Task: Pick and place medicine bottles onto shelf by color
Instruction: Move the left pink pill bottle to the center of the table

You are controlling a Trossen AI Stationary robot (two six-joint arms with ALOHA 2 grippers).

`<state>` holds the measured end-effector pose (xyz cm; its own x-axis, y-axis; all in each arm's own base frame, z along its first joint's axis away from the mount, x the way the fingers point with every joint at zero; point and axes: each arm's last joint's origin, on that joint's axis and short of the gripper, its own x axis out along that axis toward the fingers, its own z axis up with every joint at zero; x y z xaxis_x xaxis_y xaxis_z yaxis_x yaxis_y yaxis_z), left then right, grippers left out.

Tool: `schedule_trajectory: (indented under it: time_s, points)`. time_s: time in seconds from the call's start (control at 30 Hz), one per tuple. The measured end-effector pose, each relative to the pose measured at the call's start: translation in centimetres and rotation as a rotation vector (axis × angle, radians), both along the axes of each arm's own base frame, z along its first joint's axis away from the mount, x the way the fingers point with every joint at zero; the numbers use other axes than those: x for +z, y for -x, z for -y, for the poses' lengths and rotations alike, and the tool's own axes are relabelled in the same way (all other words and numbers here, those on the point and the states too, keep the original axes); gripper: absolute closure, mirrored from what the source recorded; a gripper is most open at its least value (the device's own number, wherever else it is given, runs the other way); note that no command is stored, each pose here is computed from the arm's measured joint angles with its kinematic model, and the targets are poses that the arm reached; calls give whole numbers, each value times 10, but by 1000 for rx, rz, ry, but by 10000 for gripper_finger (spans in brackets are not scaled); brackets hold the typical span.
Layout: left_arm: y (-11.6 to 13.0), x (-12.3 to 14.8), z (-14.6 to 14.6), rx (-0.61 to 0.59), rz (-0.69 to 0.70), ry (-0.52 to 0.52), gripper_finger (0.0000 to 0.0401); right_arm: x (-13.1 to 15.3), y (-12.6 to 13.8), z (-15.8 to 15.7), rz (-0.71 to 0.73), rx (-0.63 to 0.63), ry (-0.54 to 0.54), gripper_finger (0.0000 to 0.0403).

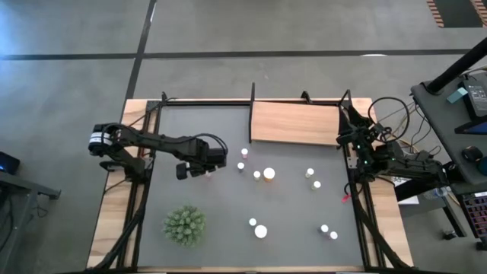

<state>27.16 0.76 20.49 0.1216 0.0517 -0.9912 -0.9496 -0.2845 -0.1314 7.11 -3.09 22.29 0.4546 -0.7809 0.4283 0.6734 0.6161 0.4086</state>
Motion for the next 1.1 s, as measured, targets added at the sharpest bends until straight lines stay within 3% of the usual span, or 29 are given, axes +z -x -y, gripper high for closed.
schedule_trajectory:
  time_s: [0.23,0.73,1.1]
  points:
    - [-10,-1,-8,-53,55,-25,299,0,0,0,0,0,0,51]
    - [-67,3,-34,-284,-53,-50,299,0,0,0,0,0,0,51]
    - [-92,1,-50,-444,-60,-74,299,0,0,0,0,0,0,51]
